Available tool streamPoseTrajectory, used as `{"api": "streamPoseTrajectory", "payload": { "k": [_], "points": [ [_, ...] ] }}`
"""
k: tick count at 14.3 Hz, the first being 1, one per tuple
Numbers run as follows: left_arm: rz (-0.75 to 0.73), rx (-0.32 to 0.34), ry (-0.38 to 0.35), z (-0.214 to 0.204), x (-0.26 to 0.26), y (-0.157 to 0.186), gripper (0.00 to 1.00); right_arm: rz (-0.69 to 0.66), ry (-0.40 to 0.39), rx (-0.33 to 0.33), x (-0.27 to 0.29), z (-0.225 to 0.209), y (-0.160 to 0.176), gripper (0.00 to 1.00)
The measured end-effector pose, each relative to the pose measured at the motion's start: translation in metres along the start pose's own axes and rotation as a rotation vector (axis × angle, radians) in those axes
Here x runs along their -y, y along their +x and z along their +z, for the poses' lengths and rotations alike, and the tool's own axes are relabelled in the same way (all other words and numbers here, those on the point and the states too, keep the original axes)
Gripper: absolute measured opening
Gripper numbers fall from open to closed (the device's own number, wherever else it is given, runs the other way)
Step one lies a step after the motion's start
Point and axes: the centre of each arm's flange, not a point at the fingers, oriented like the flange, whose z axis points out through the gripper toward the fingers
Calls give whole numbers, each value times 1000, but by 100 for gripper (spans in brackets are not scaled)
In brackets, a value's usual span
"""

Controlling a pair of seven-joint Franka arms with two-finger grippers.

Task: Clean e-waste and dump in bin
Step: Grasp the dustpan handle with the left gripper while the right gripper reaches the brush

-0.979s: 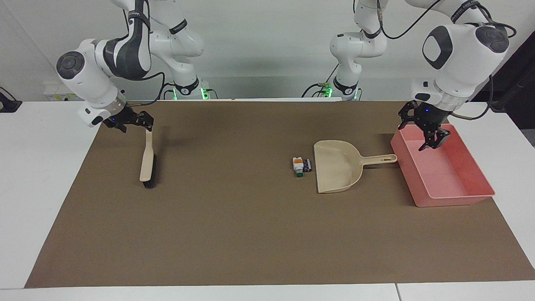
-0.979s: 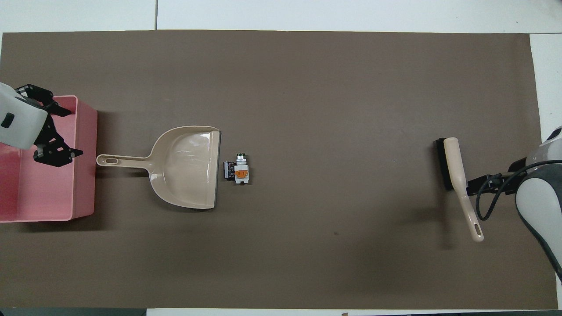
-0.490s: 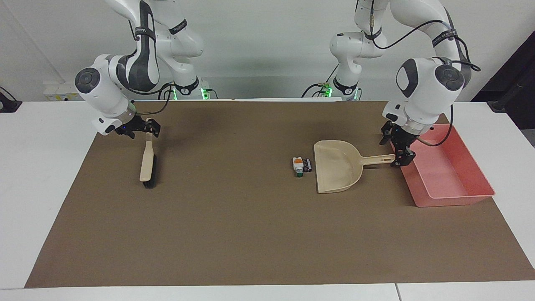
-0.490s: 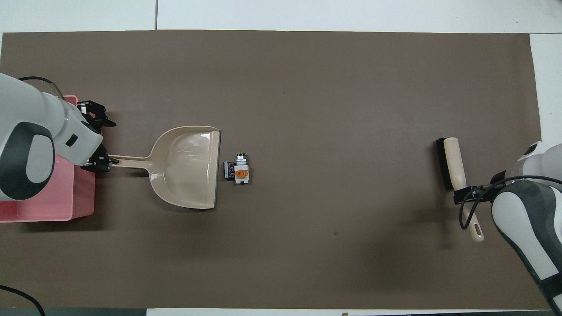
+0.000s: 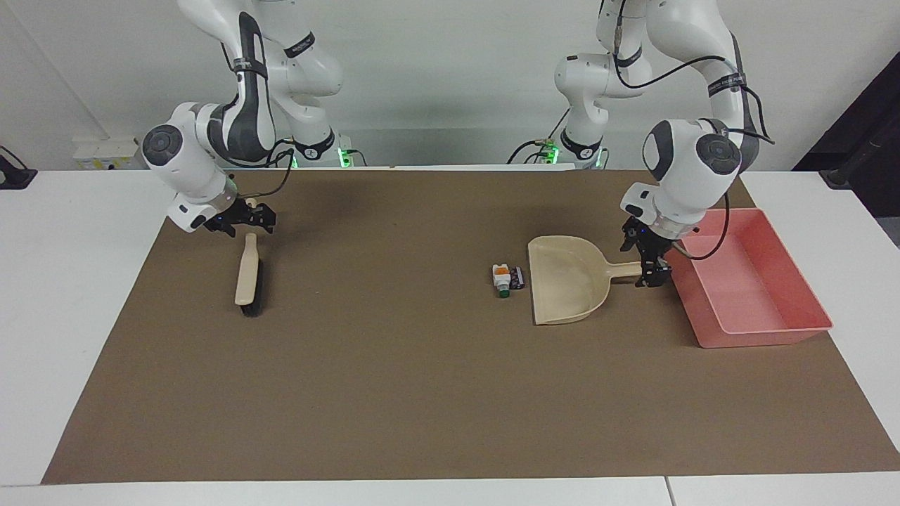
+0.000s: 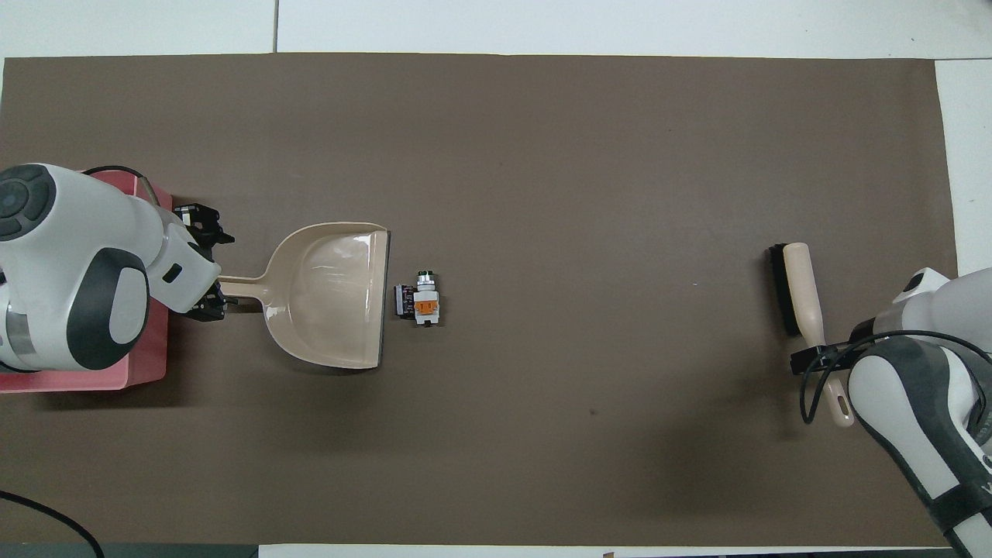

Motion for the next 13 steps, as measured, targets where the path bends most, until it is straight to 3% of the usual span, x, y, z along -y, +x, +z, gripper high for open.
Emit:
{"api": "streamPoseTrajectory", "payload": {
  "k": [6,13],
  "points": [
    [-1,2,-5,19,-9,-3,97,-21,7,10,-6,6,-5,87],
    [3,5,-13,35,-17,-7,94,-25,9,11,-10,7,-6,68]
  ]
}}
